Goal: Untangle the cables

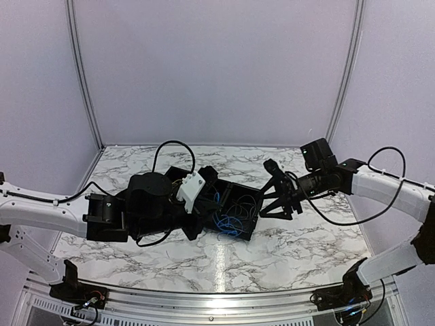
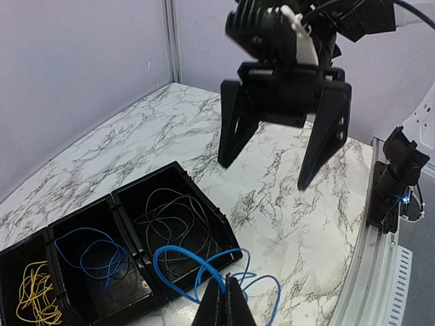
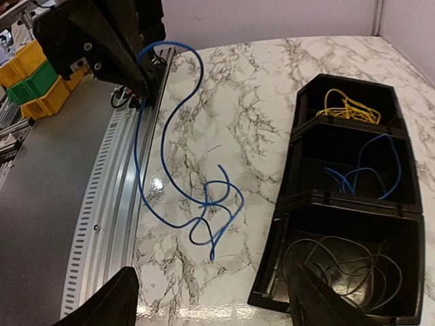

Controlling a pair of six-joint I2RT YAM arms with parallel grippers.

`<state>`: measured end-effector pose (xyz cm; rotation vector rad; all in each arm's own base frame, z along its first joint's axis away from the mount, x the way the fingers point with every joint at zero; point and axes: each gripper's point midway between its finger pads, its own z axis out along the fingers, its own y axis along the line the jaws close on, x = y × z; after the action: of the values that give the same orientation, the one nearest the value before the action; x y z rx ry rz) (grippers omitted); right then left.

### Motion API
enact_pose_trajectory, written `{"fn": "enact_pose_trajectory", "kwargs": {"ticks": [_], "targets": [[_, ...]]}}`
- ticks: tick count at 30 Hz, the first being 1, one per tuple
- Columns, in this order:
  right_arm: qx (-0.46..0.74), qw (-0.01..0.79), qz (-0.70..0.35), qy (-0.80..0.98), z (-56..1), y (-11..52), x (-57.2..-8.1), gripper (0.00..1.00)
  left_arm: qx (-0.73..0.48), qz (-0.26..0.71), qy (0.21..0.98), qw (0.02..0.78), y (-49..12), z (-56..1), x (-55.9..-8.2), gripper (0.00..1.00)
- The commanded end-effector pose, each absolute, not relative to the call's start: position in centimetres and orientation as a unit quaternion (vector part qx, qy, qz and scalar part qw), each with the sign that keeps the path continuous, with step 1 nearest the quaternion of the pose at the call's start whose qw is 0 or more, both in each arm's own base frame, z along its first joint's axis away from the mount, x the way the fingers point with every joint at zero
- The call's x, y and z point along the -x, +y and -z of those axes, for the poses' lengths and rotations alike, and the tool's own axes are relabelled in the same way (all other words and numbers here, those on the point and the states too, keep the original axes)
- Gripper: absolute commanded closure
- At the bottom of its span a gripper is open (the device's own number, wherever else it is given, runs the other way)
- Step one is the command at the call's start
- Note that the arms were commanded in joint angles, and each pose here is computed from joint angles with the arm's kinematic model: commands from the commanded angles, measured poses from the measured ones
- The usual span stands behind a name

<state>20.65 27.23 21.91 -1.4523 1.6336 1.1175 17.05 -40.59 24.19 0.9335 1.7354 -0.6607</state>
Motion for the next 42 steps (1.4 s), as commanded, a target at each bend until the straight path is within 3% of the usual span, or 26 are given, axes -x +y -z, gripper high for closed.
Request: {"fn": "enact_pose_trajectory", "kwargs": {"ticks": [1, 5, 13, 16, 19, 22, 25, 31, 42], "targets": [[0.571, 0.292, -0.434, 0.633, -20.8, 30.4, -20.2, 0.24, -0.370, 0.302, 0.698, 0.533, -42.3, -27.3, -17.4, 1.00], [0.588, 0.240, -0.442, 0.633, -18.6, 32.4, -19.1, 0.25, -0.377, 0.326, 0.678, 0.540, -42.8, -27.6, -16.8, 1.00], [0.573, 0.221, -0.432, 0.661, -16.6, 32.7, -19.5, 0.41, -0.367, 0.341, 0.659, 0.561, -41.4, -27.8, -16.2, 1.00], [0.573, 0.215, -0.431, 0.663, -16.0, 32.4, -19.1, 0.59, -0.367, 0.348, 0.658, 0.559, -40.9, -27.5, -15.6, 1.00], [0.573, 0.222, -0.426, 0.664, -16.4, 32.4, -19.3, 0.71, -0.358, 0.359, 0.654, 0.561, -40.6, -27.7, -15.2, 1.00], [0.576, 0.222, -0.420, 0.665, -16.5, 32.5, -19.7, 0.91, -0.353, 0.365, 0.650, 0.566, -40.6, -28.1, -14.9, 1.00], [0.578, 0.222, -0.407, 0.671, -16.4, 32.6, -20.2, 0.99, -0.350, 0.365, 0.652, 0.565, -40.5, -28.0, -14.7, 1.00], [0.610, 0.254, -0.346, 0.666, -18.6, 31.3, -20.9, 1.00, -0.337, 0.354, 0.699, 0.522, -37.8, -22.1, -14.0, 1.00], [0.593, 0.379, -0.309, 0.640, -27.7, 28.5, -23.3, 1.00, -0.246, 0.337, 0.788, 0.452, -29.2, -11.7, -13.2, 0.99]]}}
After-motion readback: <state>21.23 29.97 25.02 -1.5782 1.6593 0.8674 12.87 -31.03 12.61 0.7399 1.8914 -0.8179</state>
